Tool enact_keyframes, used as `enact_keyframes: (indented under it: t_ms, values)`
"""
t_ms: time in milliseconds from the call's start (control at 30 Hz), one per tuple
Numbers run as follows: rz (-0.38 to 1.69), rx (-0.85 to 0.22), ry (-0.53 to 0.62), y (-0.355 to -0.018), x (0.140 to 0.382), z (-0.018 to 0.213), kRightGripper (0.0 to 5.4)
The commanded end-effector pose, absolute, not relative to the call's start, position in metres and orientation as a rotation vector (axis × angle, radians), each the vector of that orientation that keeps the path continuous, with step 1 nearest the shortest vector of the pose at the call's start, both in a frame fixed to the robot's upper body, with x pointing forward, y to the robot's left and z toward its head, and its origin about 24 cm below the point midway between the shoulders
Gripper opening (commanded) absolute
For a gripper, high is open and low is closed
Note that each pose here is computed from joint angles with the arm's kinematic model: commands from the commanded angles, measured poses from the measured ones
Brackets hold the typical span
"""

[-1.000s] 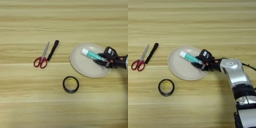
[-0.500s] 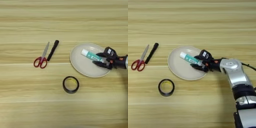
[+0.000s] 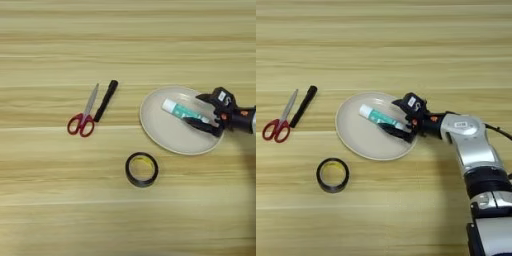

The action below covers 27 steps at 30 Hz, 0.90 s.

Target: Move the objects on the table

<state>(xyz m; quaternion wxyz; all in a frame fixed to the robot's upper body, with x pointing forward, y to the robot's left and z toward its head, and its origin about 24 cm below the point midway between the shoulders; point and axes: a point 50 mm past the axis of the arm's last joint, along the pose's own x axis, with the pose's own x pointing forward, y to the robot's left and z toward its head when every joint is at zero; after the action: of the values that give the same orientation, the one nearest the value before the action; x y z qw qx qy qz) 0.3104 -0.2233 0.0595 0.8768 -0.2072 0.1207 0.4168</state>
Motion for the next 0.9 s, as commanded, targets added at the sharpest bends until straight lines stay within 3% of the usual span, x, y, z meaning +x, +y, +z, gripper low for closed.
enact_keyframes:
  t_ms: [33,267,433,900]
  values:
    - [0.833,-0.489,0.023,-0.216,0.328,0.115,4.65]
    - [0.891,-0.474,-0.085,-0.198,0.319,0.133,5.32]
    - [1.08,-0.469,-0.18,-0.173,0.293,0.142,5.37]
    - [1.297,-0.443,-0.167,-0.148,0.262,0.139,5.37]
